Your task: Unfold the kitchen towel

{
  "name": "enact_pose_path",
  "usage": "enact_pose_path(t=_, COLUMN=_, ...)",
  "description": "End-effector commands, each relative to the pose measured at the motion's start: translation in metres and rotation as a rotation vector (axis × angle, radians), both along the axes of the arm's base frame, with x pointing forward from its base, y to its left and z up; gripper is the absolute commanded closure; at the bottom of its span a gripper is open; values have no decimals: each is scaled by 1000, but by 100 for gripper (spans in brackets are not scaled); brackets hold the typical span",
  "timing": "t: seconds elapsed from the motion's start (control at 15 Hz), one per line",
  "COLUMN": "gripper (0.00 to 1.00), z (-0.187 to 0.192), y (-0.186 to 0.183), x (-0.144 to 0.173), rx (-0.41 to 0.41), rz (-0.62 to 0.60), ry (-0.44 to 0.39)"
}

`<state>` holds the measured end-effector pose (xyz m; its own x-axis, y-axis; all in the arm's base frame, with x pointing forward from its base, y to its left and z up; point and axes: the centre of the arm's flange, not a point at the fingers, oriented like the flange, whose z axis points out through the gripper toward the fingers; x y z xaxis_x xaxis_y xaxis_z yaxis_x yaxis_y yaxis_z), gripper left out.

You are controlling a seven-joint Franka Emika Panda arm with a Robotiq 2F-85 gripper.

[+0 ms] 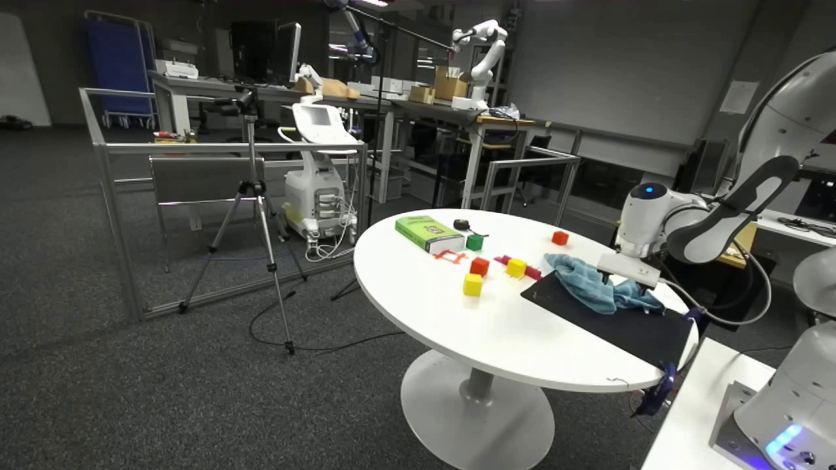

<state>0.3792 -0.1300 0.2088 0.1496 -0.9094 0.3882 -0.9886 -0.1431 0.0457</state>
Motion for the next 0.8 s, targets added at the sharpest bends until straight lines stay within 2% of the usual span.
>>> enact_pose_path(t=0.0, gripper=0, z=-39, y=0, x=23, rx=48, rz=152, ry=16)
enact_pose_path(t=0.33, gripper=0, z=-56, y=-10, x=37, rx=66, rz=418, ry=45)
enact_pose_path(t=0.67, gripper=0, z=-66, y=-18, x=45, rx=44, rz=529, ry=51)
enact_pose_path(t=0.73, gripper=25, z=-68, y=-19, x=47, rx=37, rz=536, ry=51)
